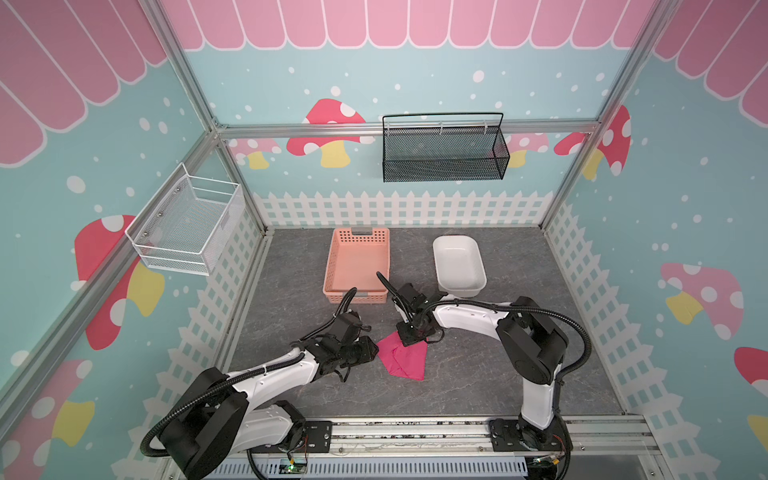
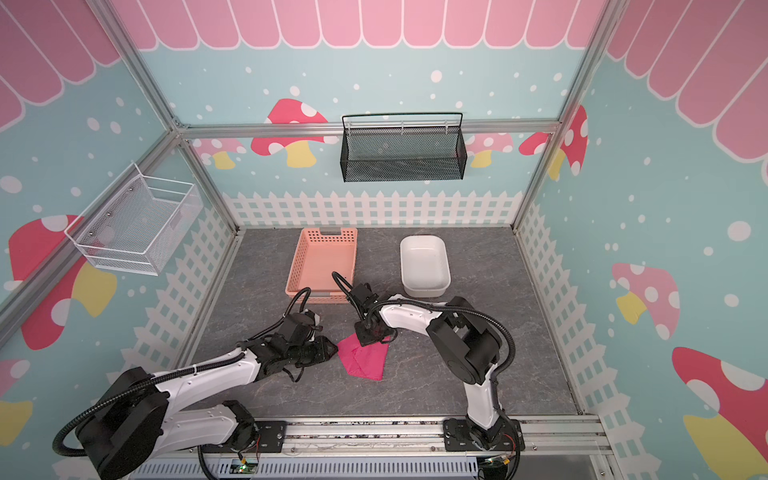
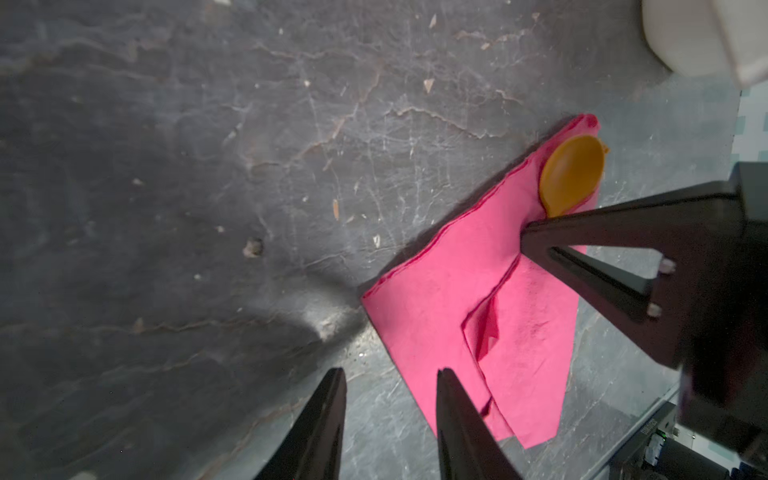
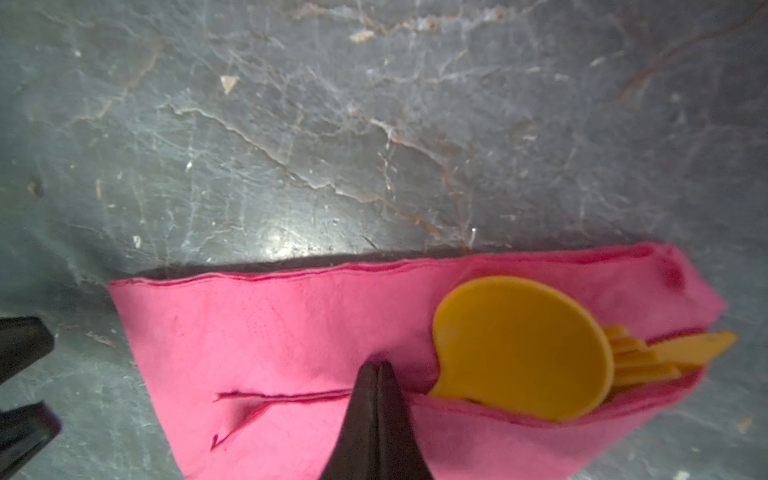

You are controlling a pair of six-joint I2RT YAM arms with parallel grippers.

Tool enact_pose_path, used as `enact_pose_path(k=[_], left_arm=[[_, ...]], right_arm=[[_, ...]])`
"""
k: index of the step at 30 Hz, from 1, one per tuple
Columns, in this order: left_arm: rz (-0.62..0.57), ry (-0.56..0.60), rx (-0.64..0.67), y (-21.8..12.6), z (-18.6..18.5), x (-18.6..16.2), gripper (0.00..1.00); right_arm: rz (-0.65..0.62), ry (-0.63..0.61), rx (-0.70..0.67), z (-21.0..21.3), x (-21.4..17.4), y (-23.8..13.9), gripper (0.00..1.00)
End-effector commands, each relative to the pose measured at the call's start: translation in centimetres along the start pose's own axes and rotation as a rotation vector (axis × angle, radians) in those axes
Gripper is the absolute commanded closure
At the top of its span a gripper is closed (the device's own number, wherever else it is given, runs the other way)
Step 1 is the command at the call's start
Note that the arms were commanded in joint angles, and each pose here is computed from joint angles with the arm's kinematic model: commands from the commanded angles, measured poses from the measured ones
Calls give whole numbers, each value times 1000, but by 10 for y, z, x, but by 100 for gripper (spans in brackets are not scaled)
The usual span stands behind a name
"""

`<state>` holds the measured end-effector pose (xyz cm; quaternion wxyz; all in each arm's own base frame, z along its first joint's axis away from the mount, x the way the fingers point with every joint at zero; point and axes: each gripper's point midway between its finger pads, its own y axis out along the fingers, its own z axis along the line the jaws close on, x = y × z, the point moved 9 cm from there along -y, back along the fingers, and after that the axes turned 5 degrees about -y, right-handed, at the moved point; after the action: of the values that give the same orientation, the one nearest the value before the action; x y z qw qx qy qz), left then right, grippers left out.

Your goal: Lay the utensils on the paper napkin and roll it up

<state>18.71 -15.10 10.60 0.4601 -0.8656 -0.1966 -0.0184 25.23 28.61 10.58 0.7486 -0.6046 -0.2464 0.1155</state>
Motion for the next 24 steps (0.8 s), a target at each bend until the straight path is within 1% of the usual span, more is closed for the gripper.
enact_pose_path(k=[1,8,15,19,24], left_arm=[[37,-31,-77,6,0,-1,60],[82,-93,-126,22,9,-5,59],[135,-154,-208,35,12,-10,60],[140,-204,-249,34,17,-17,59],[156,-223,-260,30,19,-27,58]], right_arm=[[109,-14,-18,-4,-22,21,97],[110,-11,-17,-4,-23,21,97],[109,-11,-17,-3,-22,21,97],[111,-10,-18,-4,-23,21,97],[113,-12,-19,-4,-24,21,97]])
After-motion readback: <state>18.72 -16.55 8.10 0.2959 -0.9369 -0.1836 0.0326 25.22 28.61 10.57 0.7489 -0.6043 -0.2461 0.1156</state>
